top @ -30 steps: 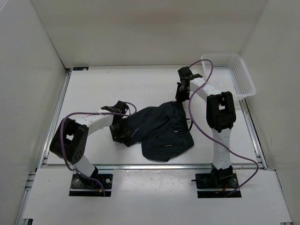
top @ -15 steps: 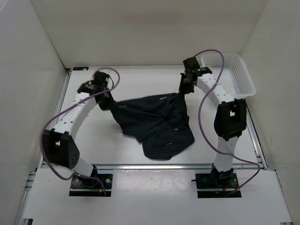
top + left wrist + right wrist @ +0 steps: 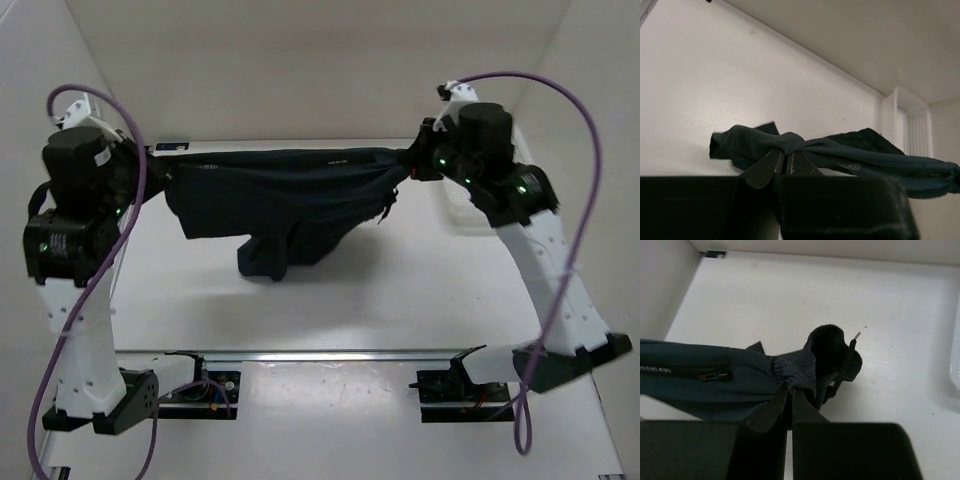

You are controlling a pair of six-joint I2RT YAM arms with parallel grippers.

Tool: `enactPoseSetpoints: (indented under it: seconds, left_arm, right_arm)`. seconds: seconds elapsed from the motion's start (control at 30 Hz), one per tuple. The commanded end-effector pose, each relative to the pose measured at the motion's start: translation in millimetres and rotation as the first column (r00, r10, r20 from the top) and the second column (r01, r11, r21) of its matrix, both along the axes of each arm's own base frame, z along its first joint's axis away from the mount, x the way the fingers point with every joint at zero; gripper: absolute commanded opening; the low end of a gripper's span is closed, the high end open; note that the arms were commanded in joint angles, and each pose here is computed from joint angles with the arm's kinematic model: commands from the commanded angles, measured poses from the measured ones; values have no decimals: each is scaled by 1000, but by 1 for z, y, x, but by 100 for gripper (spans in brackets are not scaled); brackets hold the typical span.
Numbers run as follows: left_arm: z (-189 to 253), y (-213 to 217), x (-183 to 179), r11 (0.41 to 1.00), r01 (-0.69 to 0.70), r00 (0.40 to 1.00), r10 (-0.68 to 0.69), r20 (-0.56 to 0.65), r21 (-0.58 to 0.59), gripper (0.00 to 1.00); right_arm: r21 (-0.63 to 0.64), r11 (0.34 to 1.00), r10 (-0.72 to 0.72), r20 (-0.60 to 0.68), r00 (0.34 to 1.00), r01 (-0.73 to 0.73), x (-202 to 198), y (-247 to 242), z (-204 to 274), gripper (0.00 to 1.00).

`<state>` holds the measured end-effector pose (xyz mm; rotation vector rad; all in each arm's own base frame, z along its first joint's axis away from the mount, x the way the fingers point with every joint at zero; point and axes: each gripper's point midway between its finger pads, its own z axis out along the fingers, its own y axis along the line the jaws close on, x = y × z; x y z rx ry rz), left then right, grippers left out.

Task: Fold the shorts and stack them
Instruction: Flatten the shorts out

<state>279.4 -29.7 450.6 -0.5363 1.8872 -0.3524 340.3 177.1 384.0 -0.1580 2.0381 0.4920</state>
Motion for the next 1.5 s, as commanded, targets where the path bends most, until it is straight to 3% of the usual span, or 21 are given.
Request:
enactPoseSetpoints:
  seconds: [0.0,0.13,0.33,0.47,0.57,0.7,0.83,0.87,0.93,0.97,1.0,1.03,1.07,1.13,1.17,1.23,1.3,1.37,1.4,1.43,1.47]
  left_arm:
    - [30,22,-40,996,-88,992,86,89,16,10]
    - [66,37,-83,985,-170,959,168,228,-12,10]
    - [122,53,-136,971,-229,881,234,411,-60,10]
    - [130,51,-120,974,-223,883,219,414,-40,10]
    - [113,31,-65,989,-138,934,115,338,44,10]
    - [44,5,37,991,-27,992,11,125,128,10]
    - [-68,-17,148,986,101,986,-81,-145,133,10]
    - [-85,-19,167,984,110,980,-84,-178,140,30]
    - [-109,-18,192,980,119,965,-76,-251,161,62]
    - [-156,-20,212,978,138,927,-72,-368,157,73]
    - [-142,-24,218,978,149,933,-90,-348,145,81]
    - [-154,-23,215,975,164,913,-92,-398,150,83]
    - [-161,-30,208,972,184,895,-104,-433,147,84]
    - [-170,-33,192,965,200,881,-102,-462,168,88]
    - [-142,-36,173,965,198,910,-116,-397,172,88]
    - [-169,-51,152,949,280,881,-194,-432,146,88]
    - [-168,-68,117,932,343,866,-267,-423,114,74]
    - [-217,-87,82,907,419,784,-338,-520,42,60]
    - [-222,-97,65,895,446,769,-371,-521,21,47]
    - [-256,-116,37,869,495,695,-408,-592,-18,43]
    - [-268,-125,25,860,510,672,-421,-609,-33,40]
  right_arm:
    - [-82,996,34,116,993,-25,-39,-22,31,0]
    - [-20,999,47,271,962,-43,-94,-42,83,0]
    - [32,999,-39,365,930,29,-133,-76,128,0]
    - [49,987,-159,370,915,152,-132,-99,134,0]
    - [-36,973,-207,308,929,229,-107,-101,109,0]
    - [-214,934,-250,182,951,286,-49,-87,46,0]
    - [-307,907,-277,76,958,287,25,-58,-30,0]
    - [-325,903,-276,57,959,279,39,-50,-47,0]
    - [-370,886,-316,-39,948,280,80,-44,-99,43]
    - [-365,891,-325,-94,941,271,89,-40,-115,66]
    - [-399,882,-343,-176,923,251,102,-36,-149,79]
    - [-378,883,-362,-174,916,277,111,-36,-139,89]
    - [-374,893,-348,-215,912,252,107,-31,-149,91]
    - [-371,893,-356,-239,903,253,99,-36,-159,93]
    - [-342,904,-343,-219,913,257,93,-36,-150,93]
    - [-344,913,-329,-296,897,221,70,-42,-176,93]
    - [-292,931,-310,-314,897,219,49,-45,-176,92]
    - [-280,942,-286,-378,881,185,13,-52,-199,85]
    - [-228,959,-254,-418,872,170,-1,-45,-207,80]
    - [-210,963,-250,-454,855,170,-15,-49,-217,74]
    - [-197,967,-240,-492,837,161,-39,-52,-232,64]
